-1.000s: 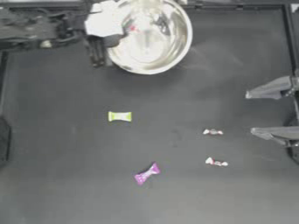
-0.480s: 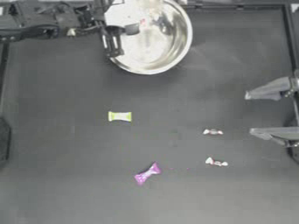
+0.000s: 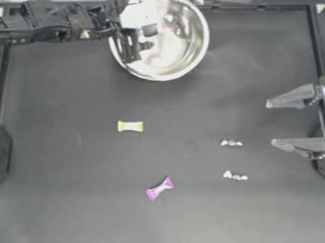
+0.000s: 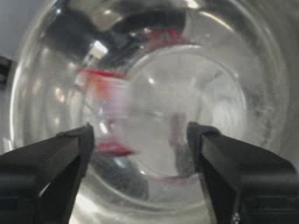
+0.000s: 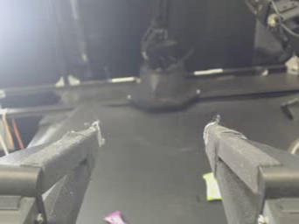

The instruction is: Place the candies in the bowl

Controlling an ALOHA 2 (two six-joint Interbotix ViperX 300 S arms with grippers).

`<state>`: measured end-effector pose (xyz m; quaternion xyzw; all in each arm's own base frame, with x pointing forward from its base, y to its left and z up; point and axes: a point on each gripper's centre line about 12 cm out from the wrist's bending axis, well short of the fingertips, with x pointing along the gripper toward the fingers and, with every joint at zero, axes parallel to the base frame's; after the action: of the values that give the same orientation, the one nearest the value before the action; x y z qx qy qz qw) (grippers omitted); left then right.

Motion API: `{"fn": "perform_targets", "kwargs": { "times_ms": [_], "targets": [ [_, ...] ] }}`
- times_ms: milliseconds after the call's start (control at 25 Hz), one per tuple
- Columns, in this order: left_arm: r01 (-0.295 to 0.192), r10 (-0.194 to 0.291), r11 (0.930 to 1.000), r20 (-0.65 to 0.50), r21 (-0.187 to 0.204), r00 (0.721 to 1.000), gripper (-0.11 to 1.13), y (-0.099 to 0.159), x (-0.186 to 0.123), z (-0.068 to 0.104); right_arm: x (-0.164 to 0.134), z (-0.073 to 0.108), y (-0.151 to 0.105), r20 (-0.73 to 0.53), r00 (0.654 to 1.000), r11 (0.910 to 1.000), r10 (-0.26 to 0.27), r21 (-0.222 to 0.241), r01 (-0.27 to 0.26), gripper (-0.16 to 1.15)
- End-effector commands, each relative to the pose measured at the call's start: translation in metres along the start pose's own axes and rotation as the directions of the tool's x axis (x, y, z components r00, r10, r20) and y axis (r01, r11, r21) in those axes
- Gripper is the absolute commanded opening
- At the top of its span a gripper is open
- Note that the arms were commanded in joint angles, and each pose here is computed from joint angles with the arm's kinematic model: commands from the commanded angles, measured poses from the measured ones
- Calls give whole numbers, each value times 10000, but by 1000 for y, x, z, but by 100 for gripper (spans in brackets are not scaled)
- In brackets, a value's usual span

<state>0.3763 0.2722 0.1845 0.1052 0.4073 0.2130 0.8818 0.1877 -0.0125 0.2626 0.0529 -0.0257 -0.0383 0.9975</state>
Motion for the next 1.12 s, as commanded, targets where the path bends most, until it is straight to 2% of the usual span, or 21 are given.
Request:
{"fn": "perform_targets", "kwargs": {
  "times_ms": [40,280,520,640,760,840,1000,1120],
  "targets": [
    [-482,487,9988,986,-69,9939,100,16,-36,29,2,3,0,79,10000,10000,-32,42,32,99],
    [-524,525,9986,1226,-40,9911,103,15,-50,36,2,1,0,16,10000,10000,-20,57,20,99],
    [-504,500,9987,2065,-33,9772,103,4,-102,48,1,1,0,48,10000,10000,-32,58,32,99],
    [-131,252,9987,2539,-490,9669,103,-9,-131,48,0,0,-1,38,10000,9999,-84,69,84,99],
    [488,-135,9927,3014,-1100,9534,103,-25,-159,45,0,0,-3,59,9999,9999,-149,66,148,99],
    [783,-335,9898,3393,-1192,9401,103,-36,-179,40,0,0,-4,34,9998,9998,-194,64,194,99],
    [1467,-721,9816,4734,-1225,8779,103,-62,-231,29,-1,1,-4,96,9997,9998,-203,50,203,99],
    [1986,-1122,9745,5397,-1043,8343,103,-79,-258,18,-2,3,-5,120,9996,9996,-271,65,270,99]
  ]
}}
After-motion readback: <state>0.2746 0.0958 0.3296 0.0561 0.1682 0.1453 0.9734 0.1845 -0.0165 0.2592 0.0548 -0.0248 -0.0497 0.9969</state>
